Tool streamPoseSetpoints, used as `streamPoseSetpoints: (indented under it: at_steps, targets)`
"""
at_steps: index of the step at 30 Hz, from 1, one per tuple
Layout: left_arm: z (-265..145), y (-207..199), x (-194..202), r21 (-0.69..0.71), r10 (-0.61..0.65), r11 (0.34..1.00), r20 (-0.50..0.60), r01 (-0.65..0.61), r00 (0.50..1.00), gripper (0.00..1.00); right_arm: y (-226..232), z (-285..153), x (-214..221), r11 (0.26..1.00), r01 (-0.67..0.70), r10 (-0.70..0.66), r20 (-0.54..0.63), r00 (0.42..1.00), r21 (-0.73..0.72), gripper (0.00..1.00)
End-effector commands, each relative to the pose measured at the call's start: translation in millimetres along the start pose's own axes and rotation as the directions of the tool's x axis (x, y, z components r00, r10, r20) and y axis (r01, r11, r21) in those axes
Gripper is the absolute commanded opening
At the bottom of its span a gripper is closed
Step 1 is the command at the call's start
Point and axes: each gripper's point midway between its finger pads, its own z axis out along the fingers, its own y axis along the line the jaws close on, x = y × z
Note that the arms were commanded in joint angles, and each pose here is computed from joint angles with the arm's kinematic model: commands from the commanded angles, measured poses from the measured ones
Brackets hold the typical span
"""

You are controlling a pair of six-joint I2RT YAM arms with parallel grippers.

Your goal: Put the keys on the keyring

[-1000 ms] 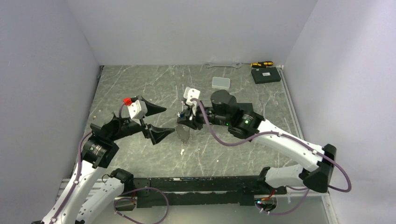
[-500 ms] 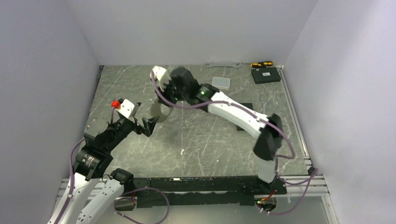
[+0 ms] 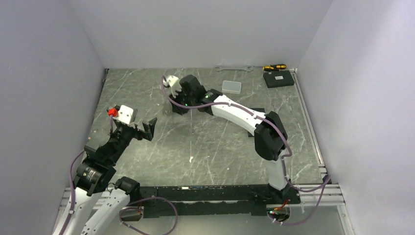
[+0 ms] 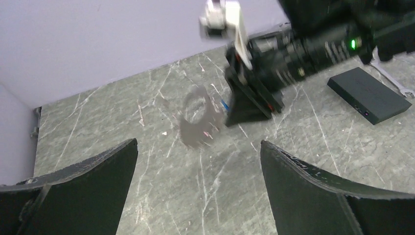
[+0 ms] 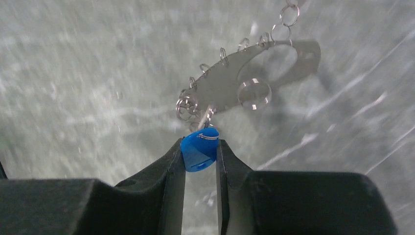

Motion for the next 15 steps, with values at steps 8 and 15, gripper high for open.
streamPoseSetpoints:
  at_steps: [8,15]
  targets:
    - [8.0,1.5,2.3,-0.001,0.022,1.0,-0.016,-0.022,1.0,0.99,13.2,-31.1,139.1,0.982,-0.177,0.186,-0.24,0.953,0.059,0.0]
    - [7.4,4.2,3.7,-0.016,0.022,1.0,-0.02,-0.022,1.0,0.98,27.2,-52.9,190.9,0.978,-0.204,0.205,-0.426,0.881,0.048,0.0]
